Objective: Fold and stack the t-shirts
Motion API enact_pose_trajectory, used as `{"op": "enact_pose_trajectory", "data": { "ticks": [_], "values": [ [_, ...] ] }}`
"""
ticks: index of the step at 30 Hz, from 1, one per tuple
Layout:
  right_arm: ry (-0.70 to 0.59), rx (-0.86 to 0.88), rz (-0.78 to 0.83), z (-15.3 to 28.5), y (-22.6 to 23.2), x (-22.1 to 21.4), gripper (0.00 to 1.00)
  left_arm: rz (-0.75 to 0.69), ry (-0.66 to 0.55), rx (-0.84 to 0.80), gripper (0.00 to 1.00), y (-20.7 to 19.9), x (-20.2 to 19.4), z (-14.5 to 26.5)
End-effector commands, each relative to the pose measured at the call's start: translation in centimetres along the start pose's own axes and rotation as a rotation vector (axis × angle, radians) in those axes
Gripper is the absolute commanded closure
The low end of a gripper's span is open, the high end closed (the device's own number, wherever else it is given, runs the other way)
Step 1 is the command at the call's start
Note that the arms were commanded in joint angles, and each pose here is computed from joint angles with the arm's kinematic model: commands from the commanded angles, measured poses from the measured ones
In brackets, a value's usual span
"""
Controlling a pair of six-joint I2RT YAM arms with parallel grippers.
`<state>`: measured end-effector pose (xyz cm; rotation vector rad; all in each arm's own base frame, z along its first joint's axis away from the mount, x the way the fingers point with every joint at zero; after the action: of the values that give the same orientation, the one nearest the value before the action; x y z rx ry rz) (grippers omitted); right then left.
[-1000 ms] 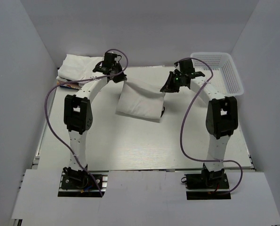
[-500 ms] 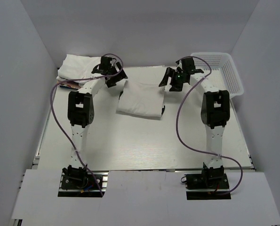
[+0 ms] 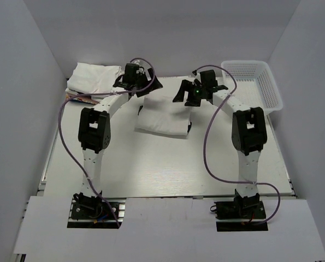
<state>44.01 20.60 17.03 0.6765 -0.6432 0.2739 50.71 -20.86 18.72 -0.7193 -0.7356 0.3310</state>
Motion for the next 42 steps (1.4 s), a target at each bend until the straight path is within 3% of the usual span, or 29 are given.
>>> {"op": "enact_pose_trajectory", "data": {
  "ticks": [1, 6, 10, 17, 19, 20, 22, 23, 27, 36, 40, 42],
  "values": [
    [-0.065, 0.046, -0.04, -2.4, -2.2, 2.0, 0.1, 0.023, 0.015, 0.0, 0.0, 2.0, 0.1, -3.0],
    [-0.031, 0.049, -0.139, -7.0, -6.1, 1.9, 0.1, 0.064, 0.057, 0.076, 0.0, 5.4, -1.0, -6.2],
    [-0.016, 0.071, -0.165, -7.7, -7.0, 1.4, 0.1, 0.069, 0.063, 0.1, 0.0, 6.0, -1.3, -6.5],
    [-0.105, 0.064, -0.012, -1.7, -2.7, 4.8, 0.1, -0.022, -0.032, 0.055, 0.0, 1.7, 2.3, -2.8],
    [-0.058, 0.049, -0.015, -1.1, -2.8, 2.3, 0.1, -0.058, -0.069, 0.092, 0.0, 0.1, 3.1, -0.1],
    [-0.152, 0.045, 0.048, 1.9, -0.5, 4.2, 0.1, -0.066, -0.083, 0.133, 0.0, 0.7, 2.9, 0.5],
    [-0.051, 0.011, -0.003, 1.6, -1.7, -1.8, 0.1, -0.095, -0.116, 0.14, 0.0, -0.3, 3.3, 3.3],
    [-0.092, 0.003, 0.022, 3.2, -0.6, -1.6, 0.1, -0.104, -0.081, 0.18, 0.0, 0.9, 1.6, 3.4],
    [-0.063, -0.062, 0.007, 6.5, -0.2, -7.4, 0.1, -0.104, -0.031, 0.256, 0.0, 2.8, -0.4, 4.8],
    [-0.011, -0.142, 0.0, 10.8, 0.9, -11.8, 0.1, -0.127, 0.164, 0.341, 0.0, 7.1, -4.2, 2.6],
    [-0.044, -0.163, 0.018, 12.7, 1.4, -12.4, 0.1, -0.132, 0.239, 0.326, 0.0, 8.4, -5.6, 1.4],
    [-0.044, -0.189, 0.017, 13.5, 1.5, -13.0, 0.1, -0.139, 0.273, 0.3, 0.06, 8.2, -6.3, 1.1]
  ]
}}
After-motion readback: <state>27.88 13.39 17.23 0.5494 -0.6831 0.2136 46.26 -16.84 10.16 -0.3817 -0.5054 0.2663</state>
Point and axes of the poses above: each gripper's point midway between its finger pads, its own z axis back along the fingers, its own y axis along the line the jaws close on, x = y × z, the point moved 8 cm from there along z, back along the fingers, and after that the axes turned 11 degrees about z, right-handed, at the moved point
